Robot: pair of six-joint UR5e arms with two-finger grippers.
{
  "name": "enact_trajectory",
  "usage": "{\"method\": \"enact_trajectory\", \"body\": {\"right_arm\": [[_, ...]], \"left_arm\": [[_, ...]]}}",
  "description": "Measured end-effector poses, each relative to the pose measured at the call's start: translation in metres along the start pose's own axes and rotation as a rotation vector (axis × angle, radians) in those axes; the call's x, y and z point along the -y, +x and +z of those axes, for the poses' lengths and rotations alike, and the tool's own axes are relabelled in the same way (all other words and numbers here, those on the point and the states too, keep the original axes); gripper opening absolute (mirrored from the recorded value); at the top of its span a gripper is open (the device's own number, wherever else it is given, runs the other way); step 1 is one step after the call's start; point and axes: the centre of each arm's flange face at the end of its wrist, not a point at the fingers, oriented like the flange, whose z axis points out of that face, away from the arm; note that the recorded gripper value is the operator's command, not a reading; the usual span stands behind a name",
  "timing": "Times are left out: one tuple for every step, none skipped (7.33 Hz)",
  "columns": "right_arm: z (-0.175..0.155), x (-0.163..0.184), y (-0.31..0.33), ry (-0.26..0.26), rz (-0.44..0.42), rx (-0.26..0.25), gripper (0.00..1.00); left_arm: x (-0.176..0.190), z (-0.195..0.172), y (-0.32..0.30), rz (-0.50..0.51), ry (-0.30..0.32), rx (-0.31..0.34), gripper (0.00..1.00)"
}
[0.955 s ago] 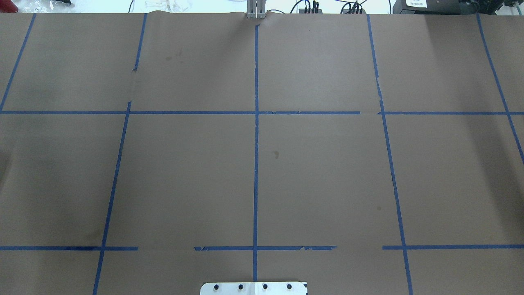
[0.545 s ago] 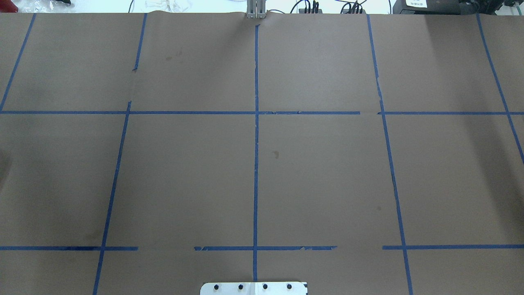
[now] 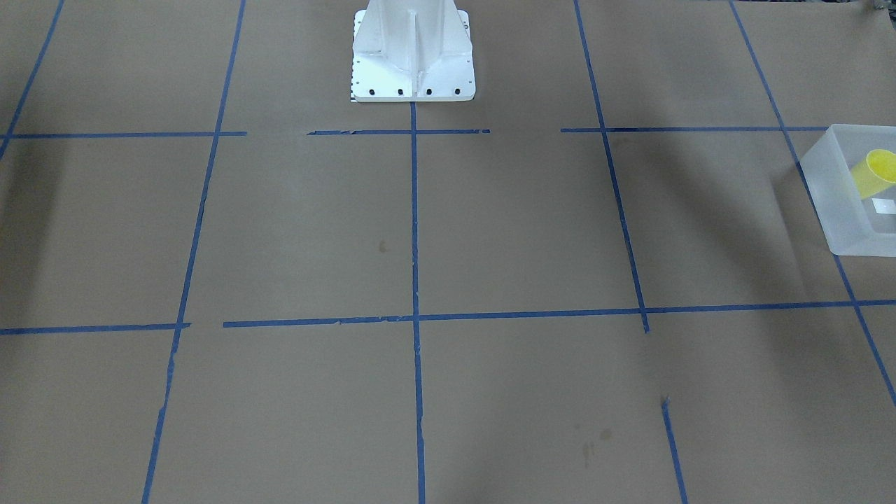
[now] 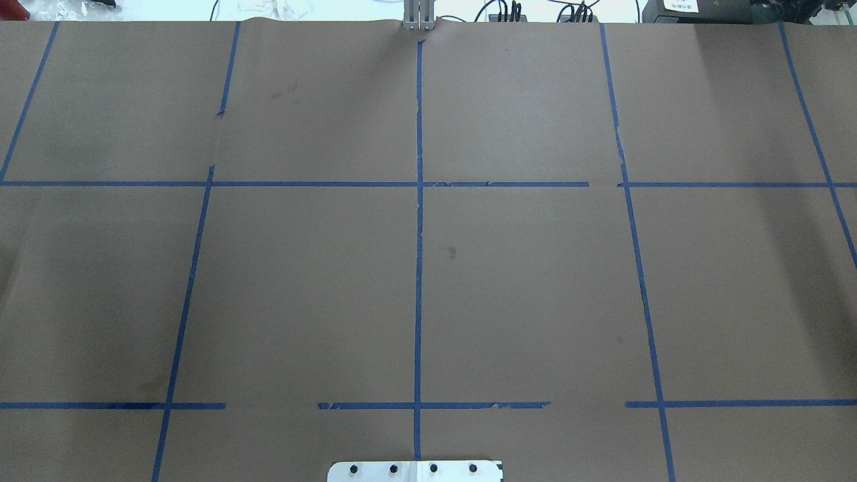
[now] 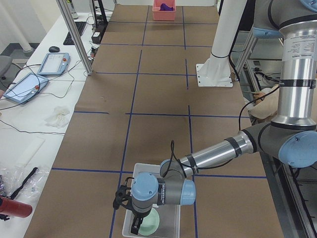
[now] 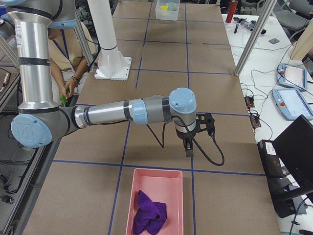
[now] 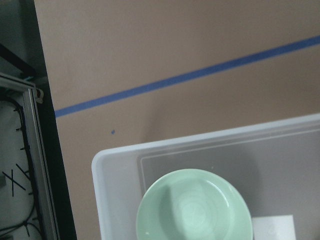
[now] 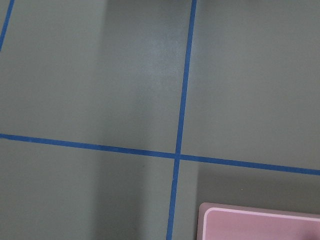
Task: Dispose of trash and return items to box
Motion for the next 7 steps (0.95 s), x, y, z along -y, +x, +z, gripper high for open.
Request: {"method": "enact_trajectory", "body": {"right_arm": [[0.003, 0.001, -0.004, -0.005, 0.002, 0.005, 1.0], [0.009, 0.003, -0.011, -0.015, 0.015, 0.012, 1.0], [0.019, 0.005, -0.022, -0.032, 0.023, 0.018, 1.0], [0.029, 0.011, -0.037, -0.047, 0.024, 0.024, 1.0], [0.035, 0.02, -0.056, -0.057, 0.036, 0.032, 1.0], [0.041, 0.025, -0.071, -0.065, 0.048, 0.037, 1.0], [0.044, 0.027, -0.08, -0.071, 0.051, 0.041, 1.0]], "left_arm": [[0.034, -0.043, 0.025, -0.001, 0.017, 0.005, 1.0], [0.07, -0.097, 0.057, -0.023, 0.021, 0.004, 1.0], [0.098, -0.149, 0.092, -0.057, 0.017, -0.014, 1.0], [0.114, -0.174, 0.12, -0.075, 0.009, -0.062, 1.0], [0.127, -0.173, 0.151, -0.081, -0.008, -0.117, 1.0], [0.139, -0.158, 0.183, -0.079, -0.021, -0.154, 1.0], [0.146, -0.139, 0.21, -0.067, -0.027, -0.178, 1.0]]}}
